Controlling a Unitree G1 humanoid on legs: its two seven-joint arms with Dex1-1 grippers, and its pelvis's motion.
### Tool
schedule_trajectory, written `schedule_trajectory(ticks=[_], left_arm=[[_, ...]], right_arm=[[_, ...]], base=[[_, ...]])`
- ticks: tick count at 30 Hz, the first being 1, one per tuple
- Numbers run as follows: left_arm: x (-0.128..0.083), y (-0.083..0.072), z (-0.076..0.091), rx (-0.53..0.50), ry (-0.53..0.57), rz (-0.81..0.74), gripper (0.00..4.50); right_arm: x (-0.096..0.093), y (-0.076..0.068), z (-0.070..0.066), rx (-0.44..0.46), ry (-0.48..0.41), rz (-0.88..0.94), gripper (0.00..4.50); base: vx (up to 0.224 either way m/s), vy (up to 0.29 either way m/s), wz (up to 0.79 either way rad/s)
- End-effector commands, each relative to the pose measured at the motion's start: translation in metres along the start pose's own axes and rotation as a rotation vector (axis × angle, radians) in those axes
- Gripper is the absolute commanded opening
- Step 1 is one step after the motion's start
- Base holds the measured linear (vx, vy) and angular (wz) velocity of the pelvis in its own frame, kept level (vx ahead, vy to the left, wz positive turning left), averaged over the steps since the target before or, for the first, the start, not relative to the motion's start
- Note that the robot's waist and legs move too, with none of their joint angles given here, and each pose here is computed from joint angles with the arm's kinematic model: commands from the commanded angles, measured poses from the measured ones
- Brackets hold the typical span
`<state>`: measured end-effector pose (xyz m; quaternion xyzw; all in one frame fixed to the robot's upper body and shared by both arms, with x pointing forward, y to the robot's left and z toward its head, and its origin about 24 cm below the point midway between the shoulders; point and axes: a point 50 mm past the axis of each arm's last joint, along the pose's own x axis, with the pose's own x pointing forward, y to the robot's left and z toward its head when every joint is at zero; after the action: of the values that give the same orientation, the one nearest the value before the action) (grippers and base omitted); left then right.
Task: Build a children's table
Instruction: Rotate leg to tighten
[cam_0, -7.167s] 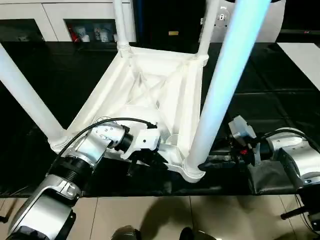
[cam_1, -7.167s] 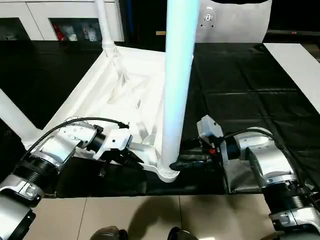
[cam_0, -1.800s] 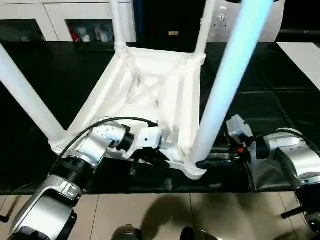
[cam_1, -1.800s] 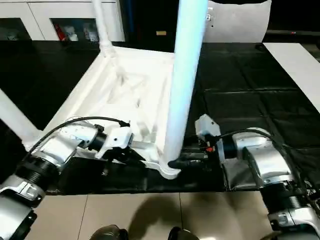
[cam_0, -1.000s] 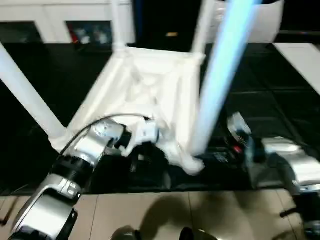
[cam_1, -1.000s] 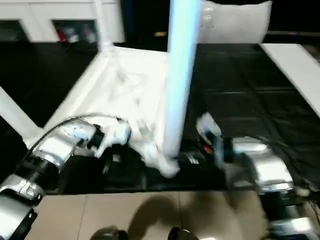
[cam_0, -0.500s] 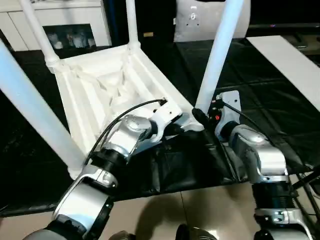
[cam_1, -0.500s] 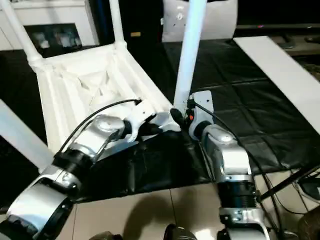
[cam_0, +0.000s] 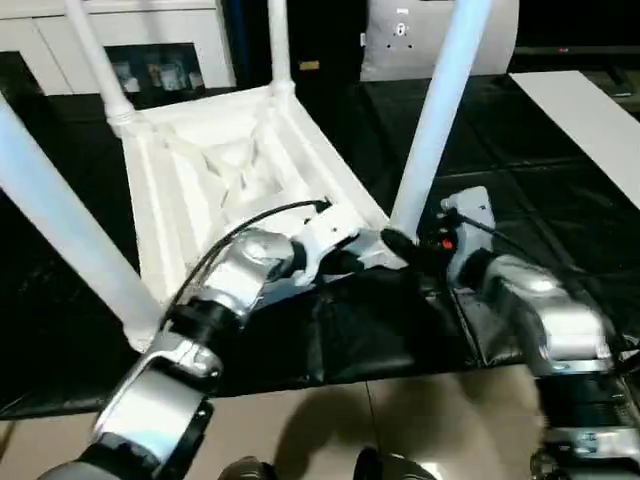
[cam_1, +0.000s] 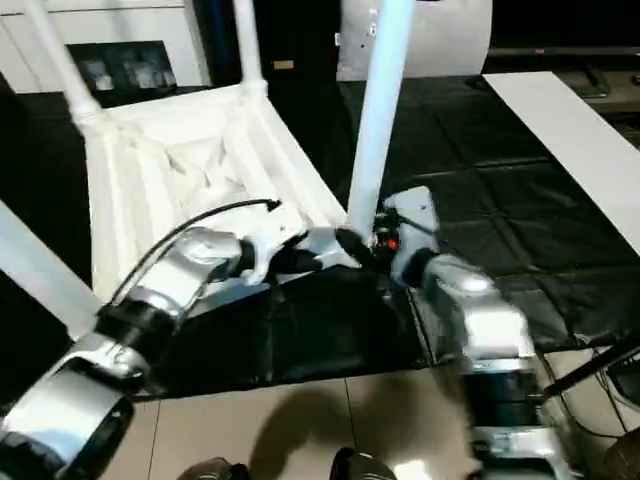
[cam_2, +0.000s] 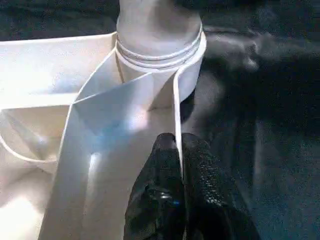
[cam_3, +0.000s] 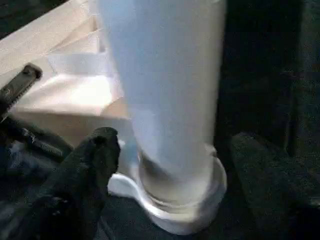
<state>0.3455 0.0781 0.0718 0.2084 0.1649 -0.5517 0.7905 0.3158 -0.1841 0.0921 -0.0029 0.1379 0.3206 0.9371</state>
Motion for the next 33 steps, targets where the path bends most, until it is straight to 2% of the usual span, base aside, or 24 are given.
schedule_trajectory(ticks=[1, 4, 5, 7, 8, 9, 12, 15, 24, 33], left_arm=[[-0.008, -0.002, 0.014, 0.108, -0.059, -0.09, 0.0], [-0.014, -0.004, 0.011, 0.136, -0.051, -0.152, 0.0], [-0.017, -0.006, 0.01, 0.192, -0.059, -0.196, 0.0], [-0.023, -0.01, 0.007, 0.227, -0.056, -0.27, 0.0], [-0.023, -0.01, 0.007, 0.227, -0.056, -0.27, 0.0], [-0.029, -0.012, 0.003, 0.251, -0.036, -0.332, 0.0], [-0.032, -0.013, 0.002, 0.275, -0.026, -0.37, 0.0], [-0.037, -0.015, 0.001, 0.313, -0.009, -0.427, 0.0], [-0.038, -0.02, 0.003, 0.359, -0.002, -0.498, 0.0], [-0.038, -0.02, 0.004, 0.366, -0.005, -0.508, 0.0]], right_arm=[[-0.013, -0.007, 0.006, -0.043, -0.004, 0.116, 4.34], [-0.021, -0.008, 0.009, -0.106, 0.017, 0.218, 4.44], [-0.026, -0.007, 0.009, -0.168, 0.028, 0.285, 4.47], [-0.029, -0.01, 0.007, -0.248, 0.065, 0.322, 4.47], [-0.029, -0.01, 0.007, -0.248, 0.065, 0.322, 4.47], [-0.031, -0.011, 0.007, -0.293, 0.083, 0.369, 4.47], [-0.034, -0.007, 0.009, -0.303, 0.077, 0.458, 4.47], [-0.037, 0.0, 0.009, -0.275, 0.077, 0.6, 4.47], [-0.028, 0.012, -0.002, -0.247, 0.11, 0.751, 3.65], [-0.021, 0.012, -0.004, -0.232, 0.107, 0.759, 2.83]], base=[[0.0, 0.0, 0.0], [0.0, 0.0, 0.0], [0.0, 0.0, 0.0], [0.0, 0.0, 0.0], [0.0, 0.0, 0.0], [0.0, 0.0, 0.0], [0.0, 0.0, 0.0], [0.0, 0.0, 0.0], [0.0, 0.0, 0.0], [0.0, 0.0, 0.0]])
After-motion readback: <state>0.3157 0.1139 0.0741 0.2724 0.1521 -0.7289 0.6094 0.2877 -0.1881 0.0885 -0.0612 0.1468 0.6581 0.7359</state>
